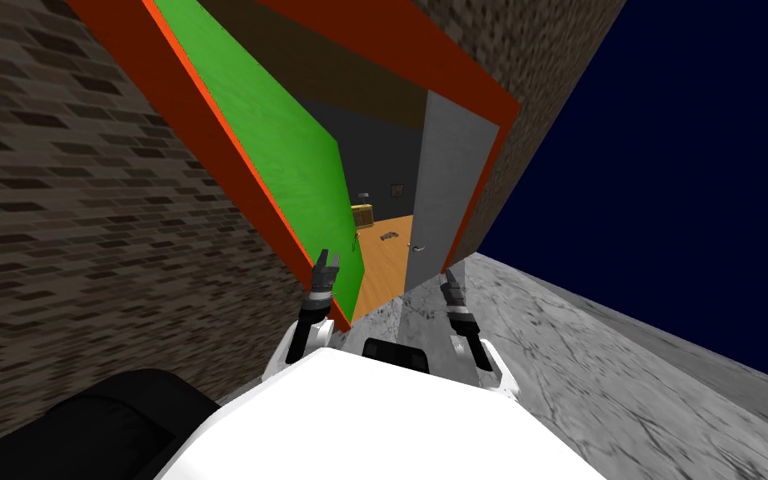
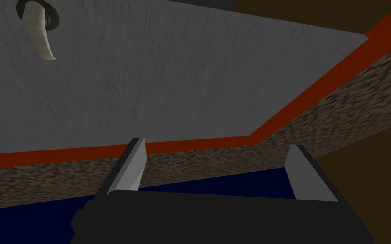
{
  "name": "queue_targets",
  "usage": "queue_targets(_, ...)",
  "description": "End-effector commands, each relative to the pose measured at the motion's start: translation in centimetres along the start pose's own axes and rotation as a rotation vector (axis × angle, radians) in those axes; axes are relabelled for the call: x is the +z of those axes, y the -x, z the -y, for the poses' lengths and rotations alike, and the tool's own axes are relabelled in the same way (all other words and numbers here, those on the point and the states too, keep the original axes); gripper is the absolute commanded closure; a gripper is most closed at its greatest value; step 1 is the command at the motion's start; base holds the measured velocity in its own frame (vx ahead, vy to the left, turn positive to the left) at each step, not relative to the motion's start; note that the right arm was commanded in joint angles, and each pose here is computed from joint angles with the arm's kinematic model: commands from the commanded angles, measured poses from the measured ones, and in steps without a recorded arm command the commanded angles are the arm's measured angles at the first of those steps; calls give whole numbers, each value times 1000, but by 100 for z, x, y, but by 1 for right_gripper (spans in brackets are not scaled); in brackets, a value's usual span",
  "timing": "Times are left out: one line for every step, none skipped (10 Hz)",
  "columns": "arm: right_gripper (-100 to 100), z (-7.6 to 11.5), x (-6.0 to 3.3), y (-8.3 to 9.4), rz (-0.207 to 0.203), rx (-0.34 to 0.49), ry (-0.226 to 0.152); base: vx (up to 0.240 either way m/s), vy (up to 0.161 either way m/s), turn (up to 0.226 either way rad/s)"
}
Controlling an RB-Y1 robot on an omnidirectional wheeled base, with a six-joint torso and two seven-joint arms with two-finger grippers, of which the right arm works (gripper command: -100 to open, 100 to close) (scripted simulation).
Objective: Push the door open
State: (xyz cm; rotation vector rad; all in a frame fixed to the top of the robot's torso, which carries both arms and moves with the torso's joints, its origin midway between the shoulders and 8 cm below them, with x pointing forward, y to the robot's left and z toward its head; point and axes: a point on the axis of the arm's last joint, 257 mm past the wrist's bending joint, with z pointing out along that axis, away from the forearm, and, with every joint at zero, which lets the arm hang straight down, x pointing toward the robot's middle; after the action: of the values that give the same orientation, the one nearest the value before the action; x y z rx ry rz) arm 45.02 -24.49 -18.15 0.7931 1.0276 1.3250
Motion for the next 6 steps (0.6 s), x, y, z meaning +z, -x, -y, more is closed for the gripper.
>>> queue_targets(-100,113,-4,-59,-15,9,-15,98,-73,50)
queue_targets(-100,180,-7,-93,-24,14,-24,90,-81,52)
queue_targets(-100,246,-11,-127,-33,19,-33,97,-85,64)
queue_targets(-100,311,-15,-163,-43,25,-42,91,-75,56)
queue_targets(-100,375,-21,-198,-52,30,-52,73,-79,49)
queue_targets(-100,438,-27,-234,-61,36,-61,83,-94,46)
